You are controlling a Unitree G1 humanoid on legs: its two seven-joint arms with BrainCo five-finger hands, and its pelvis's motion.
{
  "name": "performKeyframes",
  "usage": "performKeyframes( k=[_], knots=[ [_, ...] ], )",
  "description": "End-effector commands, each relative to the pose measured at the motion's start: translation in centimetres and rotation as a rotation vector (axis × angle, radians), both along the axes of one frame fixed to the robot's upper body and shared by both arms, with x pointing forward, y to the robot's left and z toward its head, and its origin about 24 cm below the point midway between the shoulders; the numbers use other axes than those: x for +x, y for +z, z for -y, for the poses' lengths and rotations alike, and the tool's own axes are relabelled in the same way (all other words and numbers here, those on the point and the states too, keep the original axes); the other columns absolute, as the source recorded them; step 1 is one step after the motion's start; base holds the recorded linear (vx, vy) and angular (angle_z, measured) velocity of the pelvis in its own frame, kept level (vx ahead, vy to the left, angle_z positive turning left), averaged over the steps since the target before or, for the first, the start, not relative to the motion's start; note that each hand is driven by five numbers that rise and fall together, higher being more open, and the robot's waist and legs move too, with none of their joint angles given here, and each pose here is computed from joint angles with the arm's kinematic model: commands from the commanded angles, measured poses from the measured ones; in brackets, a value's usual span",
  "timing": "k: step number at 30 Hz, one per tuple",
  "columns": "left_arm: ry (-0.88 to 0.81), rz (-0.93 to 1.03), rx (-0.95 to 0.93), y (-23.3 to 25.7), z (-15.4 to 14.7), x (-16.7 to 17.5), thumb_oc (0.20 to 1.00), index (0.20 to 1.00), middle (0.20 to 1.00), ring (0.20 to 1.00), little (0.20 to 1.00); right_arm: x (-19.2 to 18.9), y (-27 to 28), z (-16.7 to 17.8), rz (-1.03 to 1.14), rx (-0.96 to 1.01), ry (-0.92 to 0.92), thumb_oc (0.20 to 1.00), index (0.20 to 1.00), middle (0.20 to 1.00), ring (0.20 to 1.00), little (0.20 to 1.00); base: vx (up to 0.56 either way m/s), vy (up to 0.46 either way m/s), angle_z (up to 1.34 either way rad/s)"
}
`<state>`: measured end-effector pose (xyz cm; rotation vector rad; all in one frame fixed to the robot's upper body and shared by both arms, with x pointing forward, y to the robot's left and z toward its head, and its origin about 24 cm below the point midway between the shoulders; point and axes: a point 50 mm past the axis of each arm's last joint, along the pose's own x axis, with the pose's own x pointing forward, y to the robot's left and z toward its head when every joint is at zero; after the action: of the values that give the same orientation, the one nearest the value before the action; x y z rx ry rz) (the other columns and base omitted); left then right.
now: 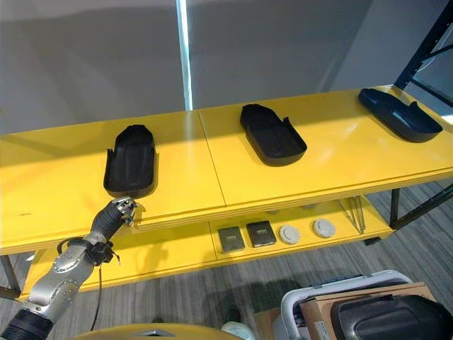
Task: Move parts from the plastic box to the shelf.
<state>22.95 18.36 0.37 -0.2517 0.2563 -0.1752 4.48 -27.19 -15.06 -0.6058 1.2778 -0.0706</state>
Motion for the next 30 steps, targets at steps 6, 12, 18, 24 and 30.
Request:
performKeyframes(
  k=[6, 12, 18, 24, 30],
  knots=[
    [0.208, 0.138, 0.019, 2.1, -0.4, 4.6, 0.2, 0.2, 0.2, 0.2, 0.2, 1.1, -0.4, -1.9, -0.011, 0.055, 0.043, 1.0, 1.0, 1.0, 1.0, 1.0, 0.0, 0.0, 0.0],
    [0.23, 0.145, 0.032, 2.3, -0.6, 5.1, 0.2, 0.2, 0.2, 0.2, 0.2, 1.2, -0.3, -1.6, -0.012, 0.054, 0.052, 1.0, 1.0, 1.0, 1.0, 1.0, 0.0, -0.011, -0.11],
    [0.292, 0.124, 0.032, 1.8, -1.2, 5.6, 0.2, 0.2, 0.2, 0.2, 0.2, 1.1, -0.2, -1.3, -0.021, 0.05, 0.082, 1.0, 1.0, 1.0, 1.0, 1.0, 0.02, 0.002, -0.07],
    [0.297, 0.175, -0.035, 3.4, -1.0, 6.3, 0.2, 0.2, 0.2, 0.2, 0.2, 1.3, -0.1, -1.0, -0.017, 0.049, 0.078, 1.0, 1.0, 1.0, 1.0, 1.0, 0.0, 0.0, -0.06],
    [0.307, 0.133, -0.102, 3.6, -0.9, 6.1, 0.2, 0.2, 0.2, 0.2, 0.2, 1.5, 0.0, -0.9, -0.02, 0.045, 0.082, 1.0, 1.0, 1.0, 1.0, 1.0, 0.0, 0.0, 0.0]
  ],
)
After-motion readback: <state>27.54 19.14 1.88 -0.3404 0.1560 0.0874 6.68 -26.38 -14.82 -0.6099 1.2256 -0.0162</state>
